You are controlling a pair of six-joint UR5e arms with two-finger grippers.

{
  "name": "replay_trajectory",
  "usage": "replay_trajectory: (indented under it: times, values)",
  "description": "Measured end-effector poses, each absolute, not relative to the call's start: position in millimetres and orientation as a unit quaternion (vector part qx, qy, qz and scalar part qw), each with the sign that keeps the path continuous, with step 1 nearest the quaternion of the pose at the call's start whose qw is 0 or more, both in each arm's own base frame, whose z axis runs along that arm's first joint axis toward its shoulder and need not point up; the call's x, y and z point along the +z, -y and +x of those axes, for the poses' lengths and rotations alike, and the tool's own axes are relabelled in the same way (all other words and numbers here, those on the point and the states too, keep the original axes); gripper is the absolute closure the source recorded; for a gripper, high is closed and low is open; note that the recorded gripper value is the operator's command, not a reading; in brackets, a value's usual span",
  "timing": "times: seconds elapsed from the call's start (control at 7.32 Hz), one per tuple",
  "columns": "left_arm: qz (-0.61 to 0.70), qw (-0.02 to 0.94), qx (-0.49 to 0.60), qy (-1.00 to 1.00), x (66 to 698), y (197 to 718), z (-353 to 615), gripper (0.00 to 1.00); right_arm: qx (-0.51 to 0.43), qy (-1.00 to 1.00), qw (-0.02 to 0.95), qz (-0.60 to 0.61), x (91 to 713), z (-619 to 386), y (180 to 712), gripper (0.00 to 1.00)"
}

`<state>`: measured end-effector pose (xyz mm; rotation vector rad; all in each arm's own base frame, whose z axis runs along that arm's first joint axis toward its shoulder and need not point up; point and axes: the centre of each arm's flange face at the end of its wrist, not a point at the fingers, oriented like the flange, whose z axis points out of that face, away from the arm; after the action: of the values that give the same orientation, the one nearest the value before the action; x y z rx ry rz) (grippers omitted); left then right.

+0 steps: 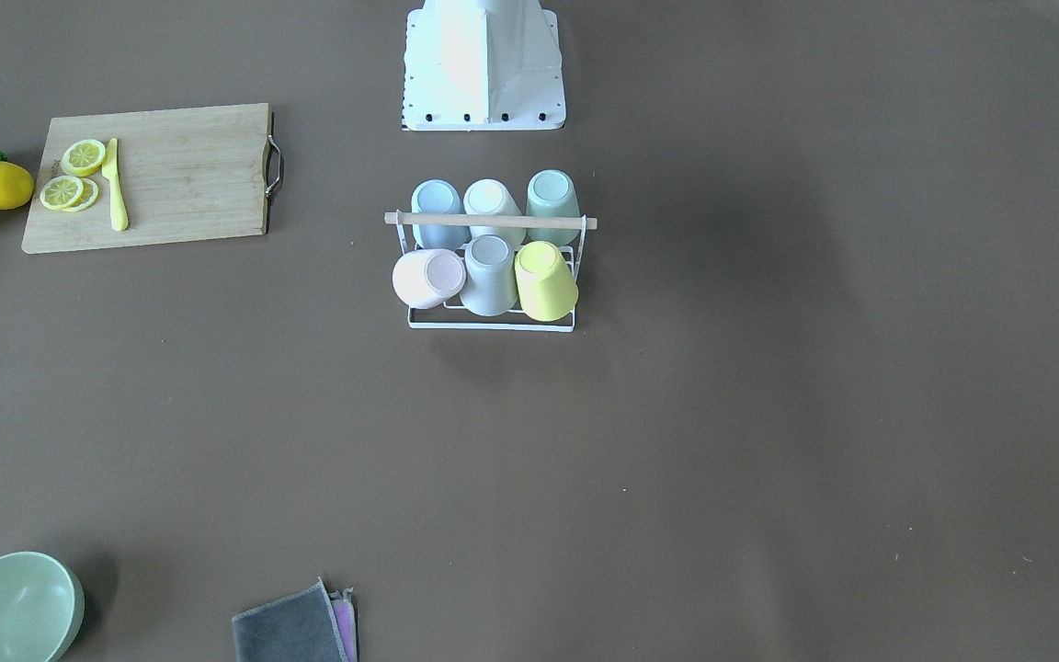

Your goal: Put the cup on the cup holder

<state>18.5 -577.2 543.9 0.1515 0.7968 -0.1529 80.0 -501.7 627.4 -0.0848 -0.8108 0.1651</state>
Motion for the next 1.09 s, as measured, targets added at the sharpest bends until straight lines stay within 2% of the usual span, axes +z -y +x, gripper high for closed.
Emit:
replay_trajectory:
  times: [0.55,1.09]
  values:
    - [0.054,0.9,-0.111,-0.417,629.7,566.4,-22.6,0.02,0.082,0.392,0.915,-0.047,632.6,76.2,498.3,0.0]
    - [0.017,0.895,-0.127,-0.427,659.0,552.1,-26.9,0.02,0.082,0.39,0.916,-0.047,633.8,76.7,498.7,0.0]
